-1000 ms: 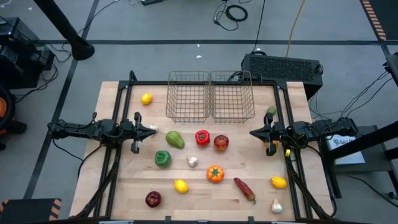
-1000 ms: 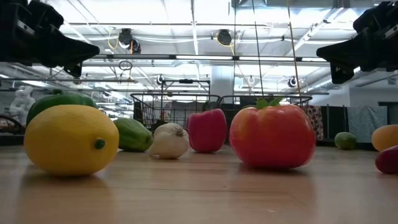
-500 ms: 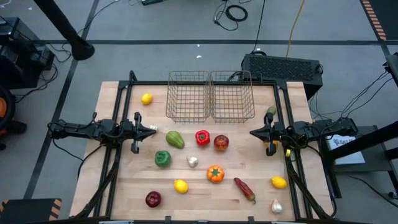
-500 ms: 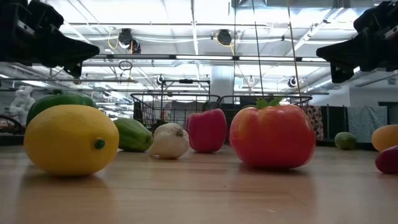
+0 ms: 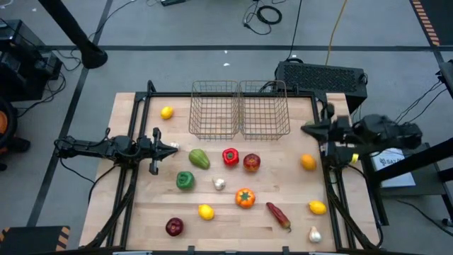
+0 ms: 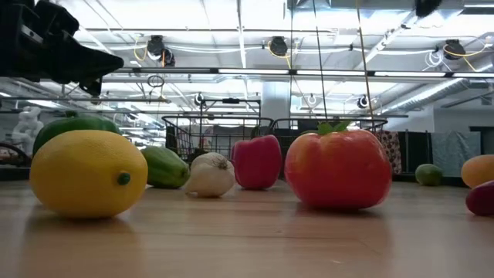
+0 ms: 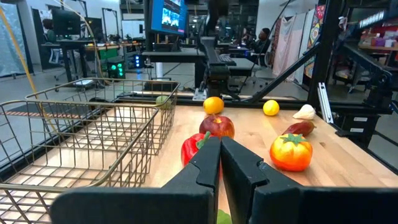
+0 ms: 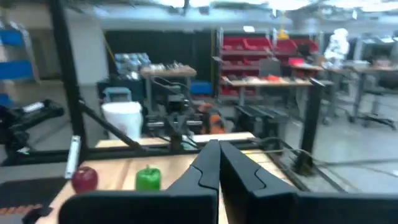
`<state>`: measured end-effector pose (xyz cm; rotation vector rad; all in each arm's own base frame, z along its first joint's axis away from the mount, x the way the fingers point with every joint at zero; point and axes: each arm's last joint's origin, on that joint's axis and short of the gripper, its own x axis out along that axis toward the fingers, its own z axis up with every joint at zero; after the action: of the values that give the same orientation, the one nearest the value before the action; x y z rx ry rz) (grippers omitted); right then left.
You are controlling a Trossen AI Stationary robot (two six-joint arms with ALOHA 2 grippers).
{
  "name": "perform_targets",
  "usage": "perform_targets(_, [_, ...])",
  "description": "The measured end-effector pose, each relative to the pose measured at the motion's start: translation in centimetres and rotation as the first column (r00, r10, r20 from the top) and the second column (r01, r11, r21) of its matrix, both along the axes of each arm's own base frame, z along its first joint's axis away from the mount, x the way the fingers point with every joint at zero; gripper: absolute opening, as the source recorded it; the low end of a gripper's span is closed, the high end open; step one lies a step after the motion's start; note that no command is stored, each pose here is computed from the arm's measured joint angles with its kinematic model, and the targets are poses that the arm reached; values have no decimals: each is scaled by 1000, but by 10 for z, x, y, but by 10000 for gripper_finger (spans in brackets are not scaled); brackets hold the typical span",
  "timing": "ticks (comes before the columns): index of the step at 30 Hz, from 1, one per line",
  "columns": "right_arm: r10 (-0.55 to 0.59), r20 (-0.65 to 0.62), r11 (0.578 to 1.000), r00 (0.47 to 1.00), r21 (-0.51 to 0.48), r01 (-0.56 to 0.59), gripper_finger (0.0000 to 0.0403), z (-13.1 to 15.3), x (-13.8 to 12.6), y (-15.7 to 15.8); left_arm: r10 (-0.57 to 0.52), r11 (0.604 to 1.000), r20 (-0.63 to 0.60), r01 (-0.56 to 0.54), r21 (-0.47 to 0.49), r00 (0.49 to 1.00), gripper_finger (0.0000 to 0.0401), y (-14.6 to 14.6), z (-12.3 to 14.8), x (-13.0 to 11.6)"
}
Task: Sort produce into baskets
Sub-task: Put the top apple into the right mesh basket
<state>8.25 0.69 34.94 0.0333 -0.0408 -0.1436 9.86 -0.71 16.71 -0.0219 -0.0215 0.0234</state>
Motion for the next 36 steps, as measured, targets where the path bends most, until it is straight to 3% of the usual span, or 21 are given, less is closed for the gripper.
perform_targets(6, [11,-67,998,998,61,-7,0,61,12,3,0,1000,0,0,0,1000,22,0,0,0])
perform_targets(11, [37,-123,995,992,95,-25,0,69,35,11,0,1000,0,0,0,1000,22,0,0,0])
perform_targets(19, [79,-363,994,928,95,-47,0,9,72,29,0,1000,0,0,0,1000,22,0,0,0])
perform_targets(26, [86,-420,992,903,120,-39,0,-51,89,37,1,1000,0,-1,3,1000,22,0,0,0])
perform_targets(30, [81,-450,994,890,103,-38,0,-78,91,37,55,998,5,-55,-2,998,22,2,0,0])
perform_targets(34, [71,-462,995,884,99,-28,0,-87,91,36,61,998,16,-61,-9,998,22,2,2,0])
perform_targets(36, [68,-466,995,882,98,-25,0,-89,91,36,62,997,101,-56,-62,993,22,2,10,-1])
